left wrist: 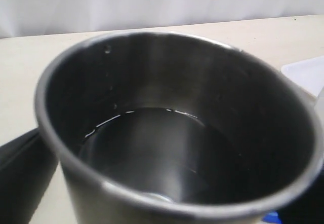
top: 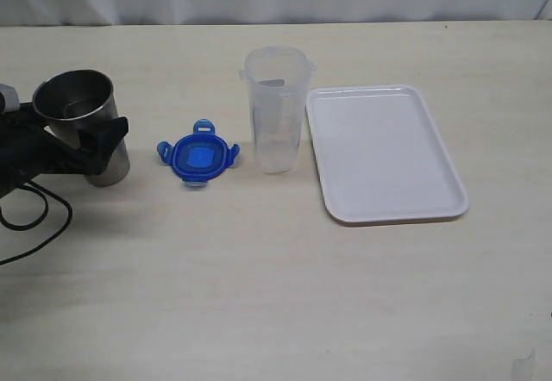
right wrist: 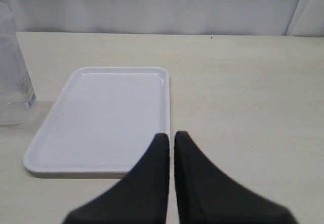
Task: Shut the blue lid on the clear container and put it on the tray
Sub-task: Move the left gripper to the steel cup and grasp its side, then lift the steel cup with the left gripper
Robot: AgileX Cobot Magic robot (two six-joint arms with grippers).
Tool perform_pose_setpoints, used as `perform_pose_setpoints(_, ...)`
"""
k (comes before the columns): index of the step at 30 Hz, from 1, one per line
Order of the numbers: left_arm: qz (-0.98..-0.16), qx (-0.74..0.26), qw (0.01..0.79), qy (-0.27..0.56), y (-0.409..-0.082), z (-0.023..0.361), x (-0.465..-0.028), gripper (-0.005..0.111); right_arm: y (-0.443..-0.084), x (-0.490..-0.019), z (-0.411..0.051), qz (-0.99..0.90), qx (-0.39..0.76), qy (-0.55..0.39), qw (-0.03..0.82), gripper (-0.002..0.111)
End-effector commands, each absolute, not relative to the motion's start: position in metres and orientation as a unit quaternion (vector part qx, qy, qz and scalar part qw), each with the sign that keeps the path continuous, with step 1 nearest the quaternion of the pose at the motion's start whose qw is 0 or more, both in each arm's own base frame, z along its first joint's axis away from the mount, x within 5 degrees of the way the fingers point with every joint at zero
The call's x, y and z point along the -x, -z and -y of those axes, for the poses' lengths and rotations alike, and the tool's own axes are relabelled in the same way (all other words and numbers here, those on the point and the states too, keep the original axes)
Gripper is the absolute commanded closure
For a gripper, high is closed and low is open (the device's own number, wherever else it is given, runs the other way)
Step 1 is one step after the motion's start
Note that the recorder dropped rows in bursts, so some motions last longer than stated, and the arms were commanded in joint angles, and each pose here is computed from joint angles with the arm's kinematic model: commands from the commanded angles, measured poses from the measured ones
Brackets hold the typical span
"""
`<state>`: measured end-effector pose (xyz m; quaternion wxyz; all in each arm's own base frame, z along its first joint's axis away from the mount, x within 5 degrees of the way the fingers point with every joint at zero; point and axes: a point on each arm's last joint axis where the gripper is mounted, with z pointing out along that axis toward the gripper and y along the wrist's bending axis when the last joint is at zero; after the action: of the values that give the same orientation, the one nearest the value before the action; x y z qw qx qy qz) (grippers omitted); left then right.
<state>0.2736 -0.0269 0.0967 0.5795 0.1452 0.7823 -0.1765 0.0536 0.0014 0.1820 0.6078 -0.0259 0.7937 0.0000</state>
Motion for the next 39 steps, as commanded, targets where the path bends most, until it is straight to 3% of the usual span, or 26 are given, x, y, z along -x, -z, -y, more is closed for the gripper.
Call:
perform_pose_setpoints(1,-0.778,-0.144,0.585,0.180,-0.097,0.028,-0.275,0.002,-0.182,-0.053,-0.001,-0.792,0.025,0.003,0.610,0.104)
perform_pose_setpoints(28,-0.787,-0.130,0.571,0.195,-0.083,0.028,-0.286,0.002,-0.182,-0.053,-0.001,-0.792,0.025,0.003,0.610,0.104)
perform_pose_setpoints(39,-0.773,-0.168,0.574,0.211,-0.086,0.033,-0.291,0.002,-0.182,-0.053,-0.001,-0.792,0.025,0.003,0.610,0.104)
